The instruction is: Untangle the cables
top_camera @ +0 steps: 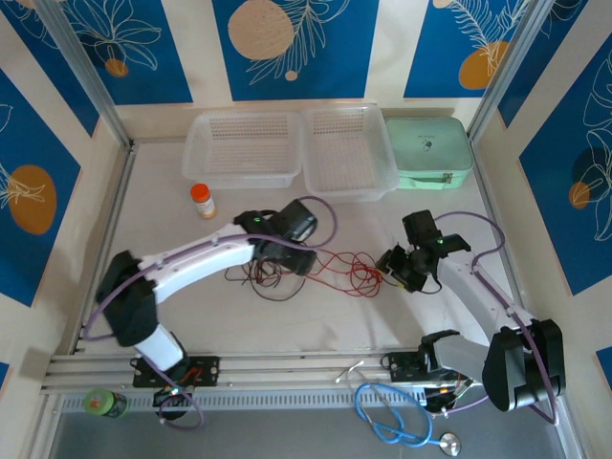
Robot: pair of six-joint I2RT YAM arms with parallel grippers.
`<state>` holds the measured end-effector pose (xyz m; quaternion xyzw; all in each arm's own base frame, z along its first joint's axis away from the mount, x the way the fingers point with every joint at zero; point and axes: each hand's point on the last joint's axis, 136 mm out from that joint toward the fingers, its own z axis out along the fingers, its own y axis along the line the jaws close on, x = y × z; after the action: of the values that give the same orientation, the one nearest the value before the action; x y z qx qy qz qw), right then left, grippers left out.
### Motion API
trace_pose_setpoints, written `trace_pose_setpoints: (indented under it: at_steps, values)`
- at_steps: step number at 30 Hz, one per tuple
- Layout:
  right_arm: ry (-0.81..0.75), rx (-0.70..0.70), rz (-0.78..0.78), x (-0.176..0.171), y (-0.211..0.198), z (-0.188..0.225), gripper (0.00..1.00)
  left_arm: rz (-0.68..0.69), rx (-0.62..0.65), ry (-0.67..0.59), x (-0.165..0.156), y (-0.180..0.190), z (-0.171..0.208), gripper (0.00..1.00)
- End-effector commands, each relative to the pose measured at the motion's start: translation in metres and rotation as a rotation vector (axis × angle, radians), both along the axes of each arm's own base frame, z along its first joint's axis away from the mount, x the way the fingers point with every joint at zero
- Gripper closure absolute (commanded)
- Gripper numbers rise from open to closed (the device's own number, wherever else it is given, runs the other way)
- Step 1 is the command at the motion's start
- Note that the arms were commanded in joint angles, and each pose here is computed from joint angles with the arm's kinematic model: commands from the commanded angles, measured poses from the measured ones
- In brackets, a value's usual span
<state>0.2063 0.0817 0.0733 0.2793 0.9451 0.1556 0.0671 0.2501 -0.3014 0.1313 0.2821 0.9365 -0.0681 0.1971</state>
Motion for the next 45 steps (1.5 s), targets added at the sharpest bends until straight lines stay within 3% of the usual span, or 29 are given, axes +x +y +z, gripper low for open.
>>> trace_pose_setpoints:
  at_steps: [1,7,17,20,23,26,30,35,40,45]
  values:
    - [0.015,0.028,-0.059,-0.002,-0.001,-0.010,0.45,-0.165,-0.014,0.023,-0.006,-0.055,-0.013,0.22]
    - [0.001,0.029,-0.096,0.006,-0.006,-0.018,0.45,-0.263,0.048,0.000,0.014,-0.108,-0.056,0.18]
    - [0.043,0.052,-0.147,0.012,-0.008,-0.041,0.46,-0.402,-0.099,0.029,0.017,-0.167,-0.080,0.17]
    - [0.050,0.071,-0.154,0.015,-0.005,-0.045,0.48,-0.411,-0.102,0.026,0.021,-0.175,-0.088,0.21]
    - [0.061,0.091,-0.158,0.019,-0.001,-0.050,0.51,-0.414,-0.101,0.032,0.021,-0.176,-0.096,0.33]
    - [0.083,0.110,-0.161,0.022,0.004,-0.058,0.58,-0.403,-0.079,0.028,0.020,-0.166,-0.102,0.60]
    - [0.085,0.088,-0.150,0.025,0.003,-0.057,0.76,-0.353,-0.026,-0.011,0.018,-0.134,-0.104,0.92]
    - [0.084,0.042,-0.130,0.027,-0.004,-0.052,0.91,-0.266,0.016,-0.069,0.018,-0.089,-0.092,0.97]
    - [0.095,-0.056,-0.104,0.024,-0.023,-0.049,0.93,-0.146,0.049,-0.092,0.022,-0.042,-0.087,0.96]
    - [0.111,-0.107,-0.104,0.021,-0.043,-0.050,0.94,-0.080,0.061,-0.087,0.021,-0.014,-0.092,0.86]
